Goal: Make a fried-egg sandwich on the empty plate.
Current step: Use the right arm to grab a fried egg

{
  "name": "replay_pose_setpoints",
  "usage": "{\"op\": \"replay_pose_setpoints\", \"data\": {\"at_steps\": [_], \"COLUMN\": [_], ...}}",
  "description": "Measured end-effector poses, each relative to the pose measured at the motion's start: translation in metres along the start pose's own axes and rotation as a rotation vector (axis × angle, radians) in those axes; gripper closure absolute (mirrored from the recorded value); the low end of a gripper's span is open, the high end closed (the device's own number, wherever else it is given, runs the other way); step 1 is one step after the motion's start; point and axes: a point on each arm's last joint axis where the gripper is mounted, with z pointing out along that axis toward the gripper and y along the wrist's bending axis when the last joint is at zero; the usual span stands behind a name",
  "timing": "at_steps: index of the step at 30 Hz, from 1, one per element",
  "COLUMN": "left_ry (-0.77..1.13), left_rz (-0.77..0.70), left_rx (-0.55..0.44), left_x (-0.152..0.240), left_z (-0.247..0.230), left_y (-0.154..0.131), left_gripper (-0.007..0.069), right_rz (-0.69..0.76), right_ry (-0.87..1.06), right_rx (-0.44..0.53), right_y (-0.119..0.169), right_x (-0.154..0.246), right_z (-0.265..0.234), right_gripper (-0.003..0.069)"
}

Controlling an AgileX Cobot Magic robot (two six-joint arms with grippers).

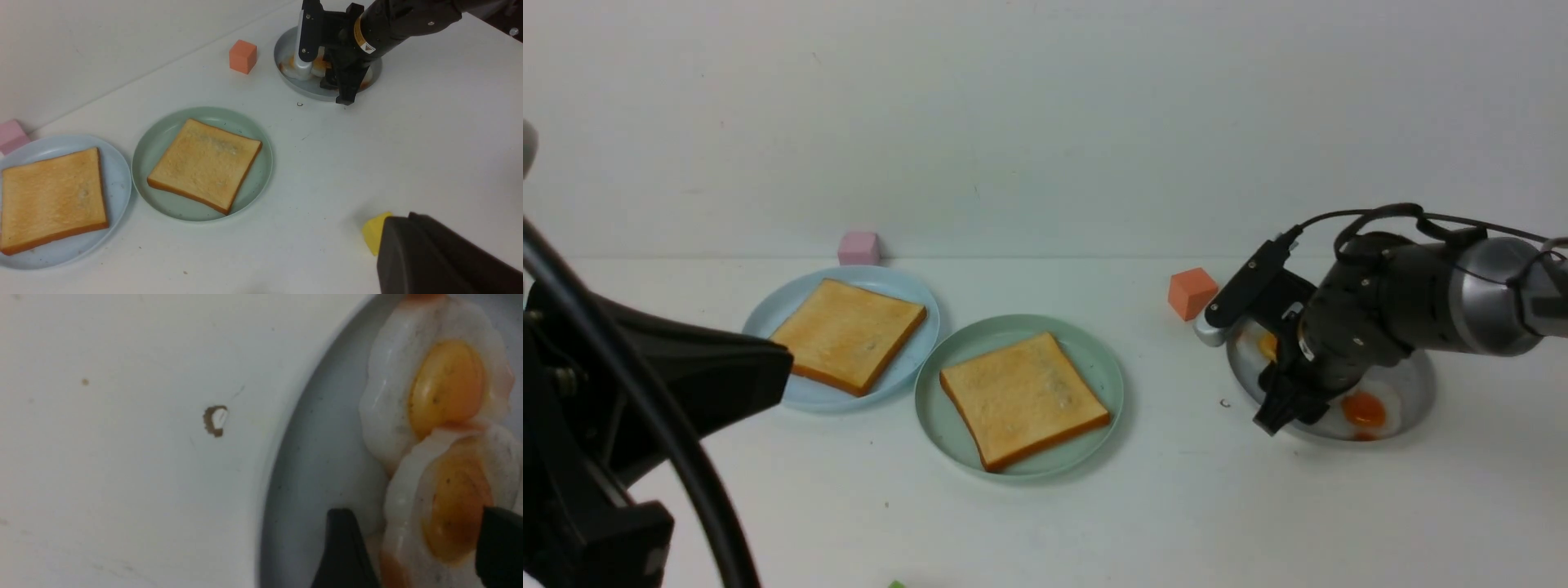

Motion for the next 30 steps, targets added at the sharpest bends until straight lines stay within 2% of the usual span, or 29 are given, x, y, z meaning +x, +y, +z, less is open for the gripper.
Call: {"op": "replay_pose_setpoints", "data": {"at_steps": [7, 17, 22, 26, 30], "left_ry": [0.000, 0.000, 0.000, 0.001, 0.001], "left_rz": [0.017, 0.019, 0.010, 0.008, 0.007], "left_rx": [0.000, 0.001, 0.010, 0.011, 0.013], "left_x": [0.0000, 0.0000, 0.0000, 0.0001, 0.0001], "left_z": [0.0000, 0.0000, 0.0000, 0.0000, 0.0000], "left_y": [0.0000, -0.0001, -0.0009, -0.0010, -0.0012], "left_gripper": [0.0638, 0.0638, 0.0638, 0.0636, 0.0636], "right_rz": [-0.011, -0.044, -0.052, -0.056, -0.069], "right_ry": [-0.008, 0.003, 0.013, 0.028, 0.033], "right_rx": [0.010, 0.022, 0.031, 0.038, 0.050], "right_y": [-0.0006, 0.0008, 0.0001, -0.0010, -0.0025], "right_x": [-0.0007, 0.0007, 0.0017, 0.0025, 0.0022], "right_z": [0.0008, 0.0078, 0.0079, 0.0075, 0.0056], "right_gripper": [0.0204, 0.0244, 0.0339, 0.0468, 0.0518]}}
